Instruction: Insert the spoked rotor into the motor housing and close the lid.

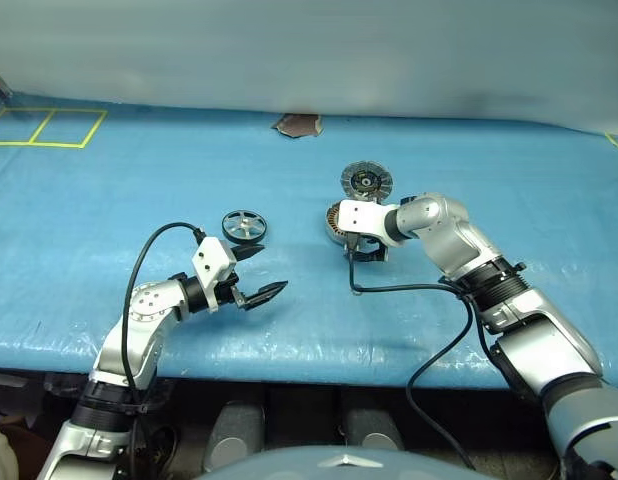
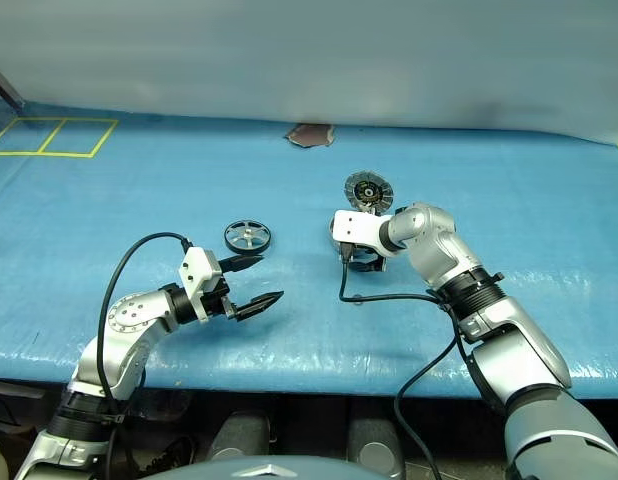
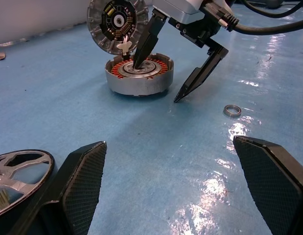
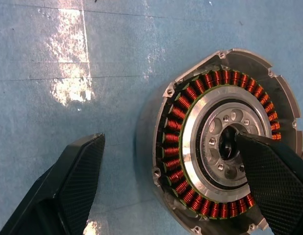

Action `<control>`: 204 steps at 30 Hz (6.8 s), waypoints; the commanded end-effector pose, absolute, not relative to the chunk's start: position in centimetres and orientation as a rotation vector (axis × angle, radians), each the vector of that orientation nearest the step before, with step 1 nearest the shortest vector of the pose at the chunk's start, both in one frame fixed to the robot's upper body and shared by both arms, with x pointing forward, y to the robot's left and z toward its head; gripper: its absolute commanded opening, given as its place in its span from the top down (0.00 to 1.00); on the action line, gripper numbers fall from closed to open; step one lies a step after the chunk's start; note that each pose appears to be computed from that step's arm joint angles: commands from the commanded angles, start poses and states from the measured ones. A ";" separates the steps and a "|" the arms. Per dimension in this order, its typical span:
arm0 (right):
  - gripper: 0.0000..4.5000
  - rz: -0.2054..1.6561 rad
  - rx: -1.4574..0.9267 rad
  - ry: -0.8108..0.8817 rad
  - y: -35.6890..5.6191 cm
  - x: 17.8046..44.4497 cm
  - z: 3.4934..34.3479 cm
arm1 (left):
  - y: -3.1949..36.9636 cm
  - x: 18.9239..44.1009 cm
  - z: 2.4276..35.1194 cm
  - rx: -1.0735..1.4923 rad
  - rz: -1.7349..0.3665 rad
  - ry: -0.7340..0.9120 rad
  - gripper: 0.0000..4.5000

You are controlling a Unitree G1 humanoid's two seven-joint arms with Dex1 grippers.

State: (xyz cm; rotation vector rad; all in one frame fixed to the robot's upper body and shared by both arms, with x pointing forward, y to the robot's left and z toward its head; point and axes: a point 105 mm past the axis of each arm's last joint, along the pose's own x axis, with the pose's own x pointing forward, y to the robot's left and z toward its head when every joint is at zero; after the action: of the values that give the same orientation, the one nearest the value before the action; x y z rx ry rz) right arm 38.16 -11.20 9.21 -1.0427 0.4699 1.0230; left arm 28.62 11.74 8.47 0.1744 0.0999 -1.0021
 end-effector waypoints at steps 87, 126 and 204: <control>0.02 0.503 -0.223 0.357 -10.9 25.8 6.0 | 10.9 29.4 10.3 0.107 -1.158 0.089 0.00; 0.84 0.414 -0.259 0.471 -12.5 25.8 3.8 | 9.8 27.7 6.9 0.149 -1.267 0.161 0.00; 0.57 0.777 -0.274 0.170 -2.0 32.3 10.2 | 12.6 28.1 6.8 0.201 -1.066 0.125 0.00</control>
State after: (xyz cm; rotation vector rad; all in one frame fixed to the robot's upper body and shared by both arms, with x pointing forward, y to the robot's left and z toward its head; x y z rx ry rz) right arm 32.32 -2.34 8.57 -0.2945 0.2412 0.7709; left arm 27.90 12.74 5.29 0.1718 0.1949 -1.0639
